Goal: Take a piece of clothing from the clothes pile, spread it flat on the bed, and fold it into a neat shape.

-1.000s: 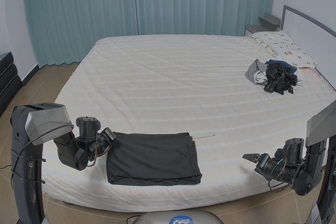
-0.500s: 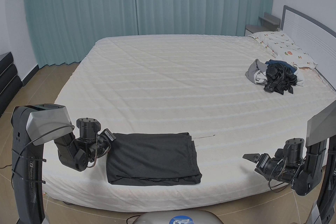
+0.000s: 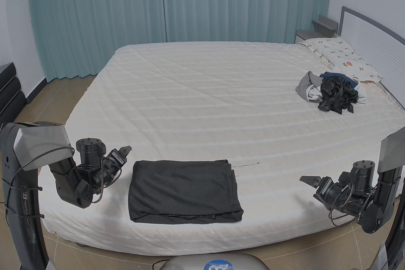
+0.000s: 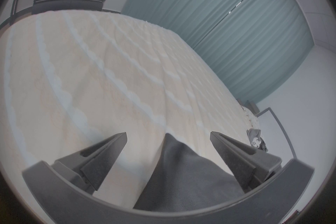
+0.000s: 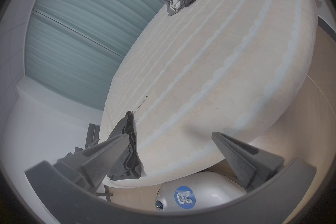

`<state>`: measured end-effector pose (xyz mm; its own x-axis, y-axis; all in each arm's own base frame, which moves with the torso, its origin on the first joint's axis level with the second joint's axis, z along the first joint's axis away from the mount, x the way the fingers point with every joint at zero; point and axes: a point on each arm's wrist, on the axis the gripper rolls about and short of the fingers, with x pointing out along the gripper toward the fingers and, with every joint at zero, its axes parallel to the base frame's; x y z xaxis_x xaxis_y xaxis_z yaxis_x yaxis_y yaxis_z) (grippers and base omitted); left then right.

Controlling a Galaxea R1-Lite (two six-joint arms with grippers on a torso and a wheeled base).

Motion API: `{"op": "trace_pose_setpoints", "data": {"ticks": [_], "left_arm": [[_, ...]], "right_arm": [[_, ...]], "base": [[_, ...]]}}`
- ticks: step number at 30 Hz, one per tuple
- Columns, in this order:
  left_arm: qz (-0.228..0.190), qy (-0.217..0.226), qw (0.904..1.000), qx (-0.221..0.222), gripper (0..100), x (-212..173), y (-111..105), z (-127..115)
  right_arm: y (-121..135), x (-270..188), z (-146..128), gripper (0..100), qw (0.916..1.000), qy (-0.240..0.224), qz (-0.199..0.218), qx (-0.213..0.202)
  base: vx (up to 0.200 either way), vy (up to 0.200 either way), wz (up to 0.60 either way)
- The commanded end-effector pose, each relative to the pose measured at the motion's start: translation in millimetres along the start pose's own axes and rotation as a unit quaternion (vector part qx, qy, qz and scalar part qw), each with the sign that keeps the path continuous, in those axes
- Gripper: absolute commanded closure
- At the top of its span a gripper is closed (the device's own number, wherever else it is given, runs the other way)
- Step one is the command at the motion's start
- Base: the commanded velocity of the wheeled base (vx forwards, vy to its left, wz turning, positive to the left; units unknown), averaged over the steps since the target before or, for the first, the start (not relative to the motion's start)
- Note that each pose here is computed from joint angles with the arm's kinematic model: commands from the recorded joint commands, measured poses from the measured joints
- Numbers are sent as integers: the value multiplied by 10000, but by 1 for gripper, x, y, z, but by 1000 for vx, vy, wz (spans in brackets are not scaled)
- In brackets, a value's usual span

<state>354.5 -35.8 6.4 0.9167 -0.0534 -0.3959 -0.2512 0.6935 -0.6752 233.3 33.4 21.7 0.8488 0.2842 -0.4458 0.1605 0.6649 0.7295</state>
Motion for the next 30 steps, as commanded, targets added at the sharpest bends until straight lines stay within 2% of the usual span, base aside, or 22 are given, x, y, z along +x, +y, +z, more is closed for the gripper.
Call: {"op": "trace_pose_setpoints", "data": {"ticks": [1,2,5,9,12,16,19,22,30], "left_arm": [[-484,-487,9976,123,0,-61,-26,29],[-580,-541,9965,268,0,-78,-30,31],[-758,-667,9934,549,0,-115,-35,34],[-1065,-995,9876,584,0,-160,-42,43],[-1340,-1318,9795,726,0,-201,-44,48],[-1343,-1422,9734,1191,0,-229,-38,44],[-1457,-1572,9694,1198,0,-246,-38,45],[-1529,-1648,9665,1238,0,-262,-34,42],[-1585,-1592,9662,1268,0,-304,-22,33]], "right_arm": [[18,-29,26,0,9960,-750,476,-113],[20,-37,34,0,9936,-967,553,-160],[23,-43,36,0,9922,-1072,610,-202],[29,-62,37,0,9877,-1286,758,-456],[41,-88,39,0,9751,-1690,992,-1041],[54,-117,40,0,9590,-2072,1255,-1474],[58,-137,34,0,9508,-2106,1252,-1896],[56,-153,27,0,9466,-2062,1145,-2198],[52,-195,7,0,9421,-1979,1127,-2463]], "base": [[0,0,0],[0,0,0],[0,0,0],[0,0,0],[0,0,0],[0,0,0],[0,0,0],[0,0,0],[0,0,0]]}}
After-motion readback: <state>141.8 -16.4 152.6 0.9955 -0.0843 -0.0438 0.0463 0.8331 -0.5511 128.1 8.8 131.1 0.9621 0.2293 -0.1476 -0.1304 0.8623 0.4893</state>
